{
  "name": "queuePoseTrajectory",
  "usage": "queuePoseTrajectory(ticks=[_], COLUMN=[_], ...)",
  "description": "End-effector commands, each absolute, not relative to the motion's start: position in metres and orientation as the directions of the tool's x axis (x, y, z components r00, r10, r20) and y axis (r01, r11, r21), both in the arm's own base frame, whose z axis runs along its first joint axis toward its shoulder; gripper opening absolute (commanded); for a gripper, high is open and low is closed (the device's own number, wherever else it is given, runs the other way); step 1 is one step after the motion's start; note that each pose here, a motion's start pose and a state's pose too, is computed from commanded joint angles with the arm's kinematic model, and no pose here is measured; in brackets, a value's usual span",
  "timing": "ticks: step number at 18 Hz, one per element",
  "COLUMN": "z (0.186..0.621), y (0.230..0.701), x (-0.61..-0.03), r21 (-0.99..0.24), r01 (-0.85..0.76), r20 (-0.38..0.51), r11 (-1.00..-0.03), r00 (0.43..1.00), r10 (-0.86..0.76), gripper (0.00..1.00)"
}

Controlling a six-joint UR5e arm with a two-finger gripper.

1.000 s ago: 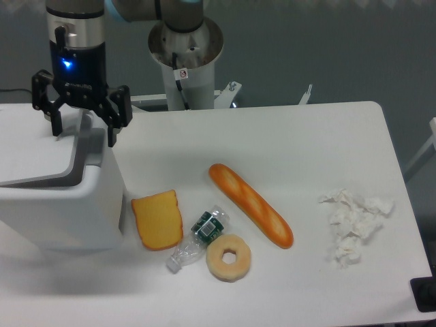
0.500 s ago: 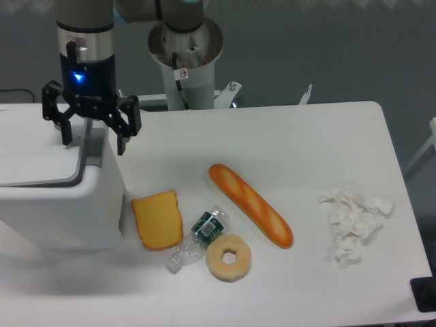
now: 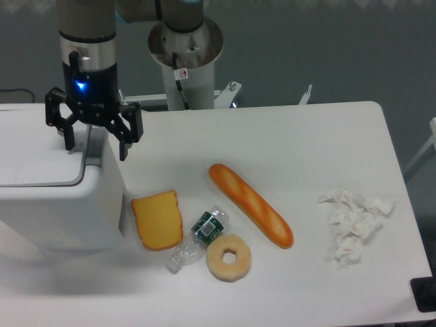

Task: Close the trash can
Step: 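Press the gripper down on the lid to seat it shut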

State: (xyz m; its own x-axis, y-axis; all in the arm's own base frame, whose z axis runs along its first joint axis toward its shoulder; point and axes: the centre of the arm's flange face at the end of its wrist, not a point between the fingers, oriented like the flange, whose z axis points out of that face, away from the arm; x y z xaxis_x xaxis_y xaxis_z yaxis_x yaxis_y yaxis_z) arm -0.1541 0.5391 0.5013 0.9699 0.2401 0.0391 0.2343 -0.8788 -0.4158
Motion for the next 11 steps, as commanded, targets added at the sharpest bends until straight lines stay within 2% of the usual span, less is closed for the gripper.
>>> queuePoseTrajectory(ticks=[11], z=[0.4914], y=[0.5429], x=[-0.1570], r21=[-0.398], r01=[0.237], r20=[0.032], r11=[-0.886], r00=[0.969], r10=[0.245], gripper=[1.00])
